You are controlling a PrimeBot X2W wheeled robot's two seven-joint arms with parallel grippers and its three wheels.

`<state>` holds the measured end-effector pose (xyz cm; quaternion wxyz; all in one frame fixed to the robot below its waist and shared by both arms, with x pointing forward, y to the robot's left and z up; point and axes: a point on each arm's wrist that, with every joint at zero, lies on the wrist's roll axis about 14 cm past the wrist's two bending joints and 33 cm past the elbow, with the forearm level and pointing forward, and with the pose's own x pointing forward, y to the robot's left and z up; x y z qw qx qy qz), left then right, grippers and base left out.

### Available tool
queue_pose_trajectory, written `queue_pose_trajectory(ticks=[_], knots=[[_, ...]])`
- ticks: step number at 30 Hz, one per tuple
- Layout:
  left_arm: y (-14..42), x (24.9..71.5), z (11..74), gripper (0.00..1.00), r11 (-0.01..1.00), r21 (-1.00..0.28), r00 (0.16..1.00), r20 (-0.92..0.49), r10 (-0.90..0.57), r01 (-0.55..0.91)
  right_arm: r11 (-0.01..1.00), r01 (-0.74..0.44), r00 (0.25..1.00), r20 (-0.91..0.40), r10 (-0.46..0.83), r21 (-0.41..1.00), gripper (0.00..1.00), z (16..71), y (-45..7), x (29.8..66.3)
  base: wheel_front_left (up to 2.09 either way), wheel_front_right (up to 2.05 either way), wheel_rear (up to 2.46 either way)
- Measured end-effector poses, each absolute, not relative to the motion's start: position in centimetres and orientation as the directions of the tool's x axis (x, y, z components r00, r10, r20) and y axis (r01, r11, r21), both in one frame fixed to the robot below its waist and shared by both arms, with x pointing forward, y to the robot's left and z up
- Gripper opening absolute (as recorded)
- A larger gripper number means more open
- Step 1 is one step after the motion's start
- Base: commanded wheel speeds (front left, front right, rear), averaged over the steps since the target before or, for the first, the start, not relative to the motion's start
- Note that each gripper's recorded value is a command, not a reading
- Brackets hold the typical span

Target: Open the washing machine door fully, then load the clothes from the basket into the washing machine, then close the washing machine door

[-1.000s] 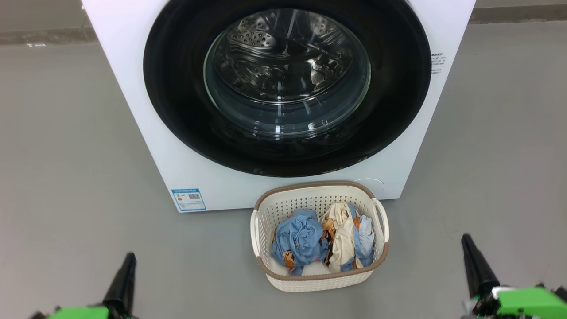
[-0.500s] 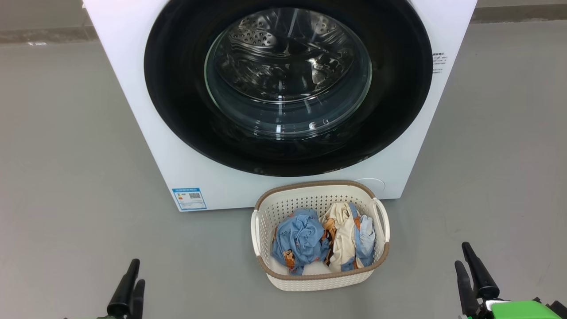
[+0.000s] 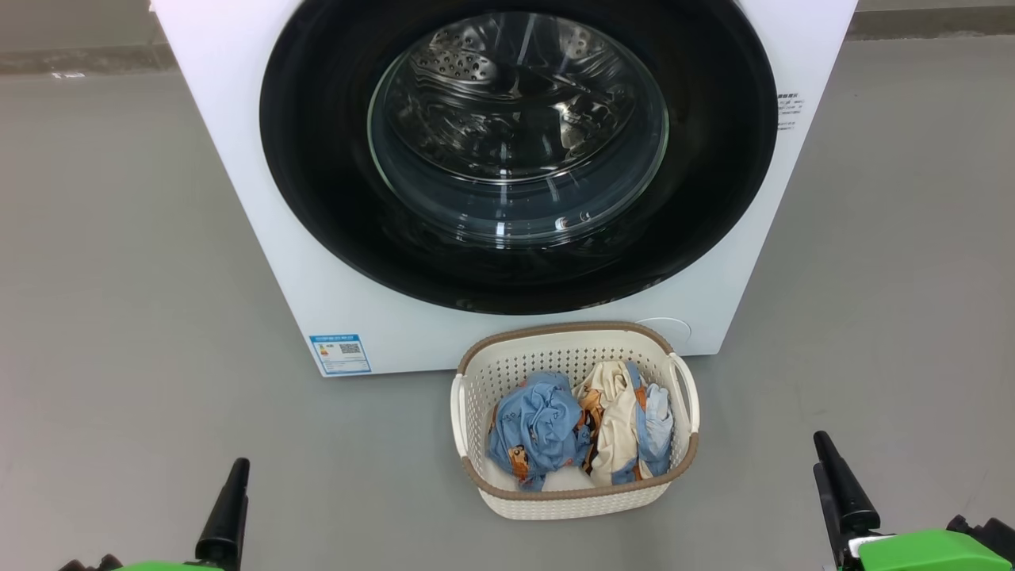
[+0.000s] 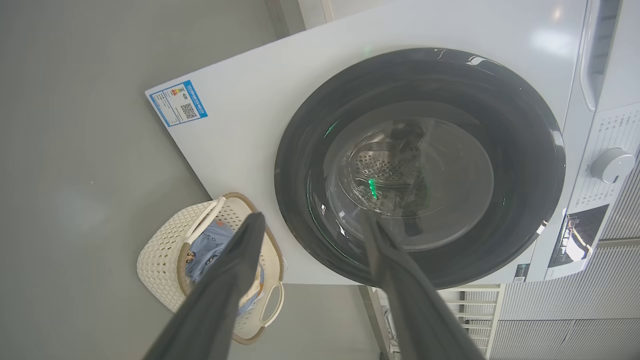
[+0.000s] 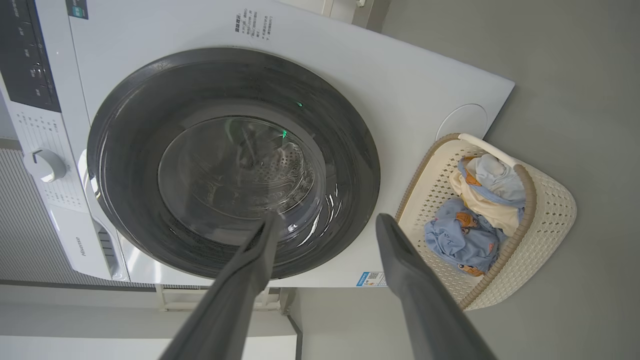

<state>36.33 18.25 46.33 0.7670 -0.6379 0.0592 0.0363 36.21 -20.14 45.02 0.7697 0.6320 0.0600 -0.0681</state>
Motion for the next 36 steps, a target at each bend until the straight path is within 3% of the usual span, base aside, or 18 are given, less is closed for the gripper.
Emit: queue_pose_trajectory(ticks=[20,36], knots=[[18.1,36.1,46.9,1.00,0.439,-0.893,0.993,-0.114,-0.016,-0.096,0.498,0.166,0.983,-0.184,-0.013,0.851,1.00,44.8,-19.9,36.2,0.00,0.00,0.00],[17.9,36.0,47.6,1.00,0.600,-0.799,0.996,-0.083,-0.025,-0.051,0.658,0.132,0.985,-0.171,-0.006,0.742,1.00,45.0,-19.6,36.3,0.00,0.00,0.00]])
